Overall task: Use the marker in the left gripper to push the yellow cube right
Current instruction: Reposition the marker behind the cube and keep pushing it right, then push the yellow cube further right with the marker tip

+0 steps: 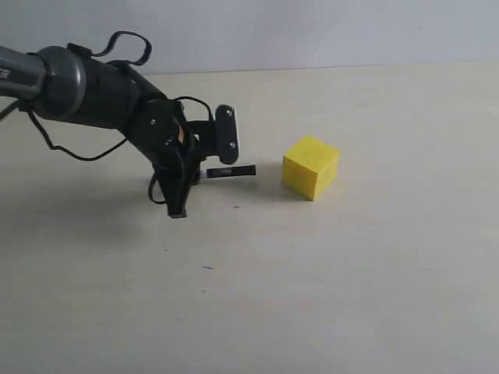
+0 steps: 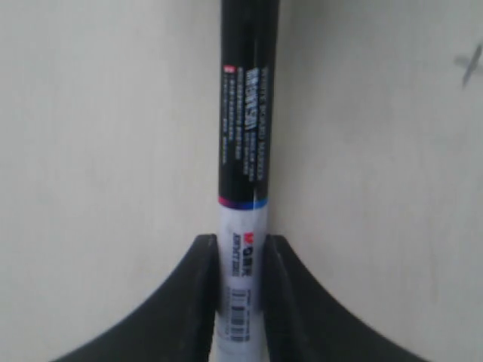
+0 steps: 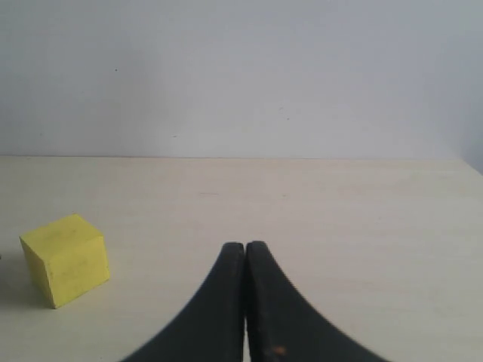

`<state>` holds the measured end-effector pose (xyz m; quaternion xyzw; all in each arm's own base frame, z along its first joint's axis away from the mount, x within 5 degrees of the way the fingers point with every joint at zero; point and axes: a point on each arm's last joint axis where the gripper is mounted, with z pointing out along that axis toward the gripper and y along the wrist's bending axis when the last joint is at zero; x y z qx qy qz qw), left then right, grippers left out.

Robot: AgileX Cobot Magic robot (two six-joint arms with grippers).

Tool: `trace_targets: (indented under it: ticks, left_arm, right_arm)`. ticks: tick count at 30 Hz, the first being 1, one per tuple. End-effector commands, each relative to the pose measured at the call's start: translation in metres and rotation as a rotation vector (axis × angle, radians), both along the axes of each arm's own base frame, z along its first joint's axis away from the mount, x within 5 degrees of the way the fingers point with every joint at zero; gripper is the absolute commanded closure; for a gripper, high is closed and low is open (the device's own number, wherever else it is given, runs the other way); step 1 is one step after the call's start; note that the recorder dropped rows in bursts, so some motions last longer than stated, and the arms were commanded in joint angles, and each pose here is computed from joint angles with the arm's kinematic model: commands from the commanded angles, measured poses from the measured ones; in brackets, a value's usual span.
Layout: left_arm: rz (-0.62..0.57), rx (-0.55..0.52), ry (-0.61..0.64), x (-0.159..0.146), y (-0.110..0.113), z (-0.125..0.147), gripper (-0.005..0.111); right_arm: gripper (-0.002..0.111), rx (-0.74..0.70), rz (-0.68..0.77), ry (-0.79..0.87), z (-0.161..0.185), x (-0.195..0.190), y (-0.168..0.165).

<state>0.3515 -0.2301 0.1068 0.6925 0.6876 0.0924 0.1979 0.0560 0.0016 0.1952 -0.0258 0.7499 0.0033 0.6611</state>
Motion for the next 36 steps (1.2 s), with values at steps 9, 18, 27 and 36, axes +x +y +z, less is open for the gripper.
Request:
trace_targets:
  ticks: [9,18,27,36]
  left_arm:
    - [-0.036,-0.06,-0.028,-0.004,-0.068,0.014,0.107]
    - [0.004,0.056,0.057,-0.006,-0.054,0.01,0.107]
    - [-0.081,-0.012,0.0,-0.013,-0.101,0.011,0.107]
    - [-0.032,0.098,0.052,-0.012,-0.093,0.014,0.107]
  right_arm:
    - [0.108,0.004,-0.003,-0.015,0.0,0.0,0.0]
    - [0.108,0.004,-0.003,-0.015,0.0,0.0,0.0]
    - [0.108,0.004,-0.003,-0.015,0.0,0.0,0.0]
    - [0.108,0.004,-0.003,-0.015,0.0,0.0,0.0]
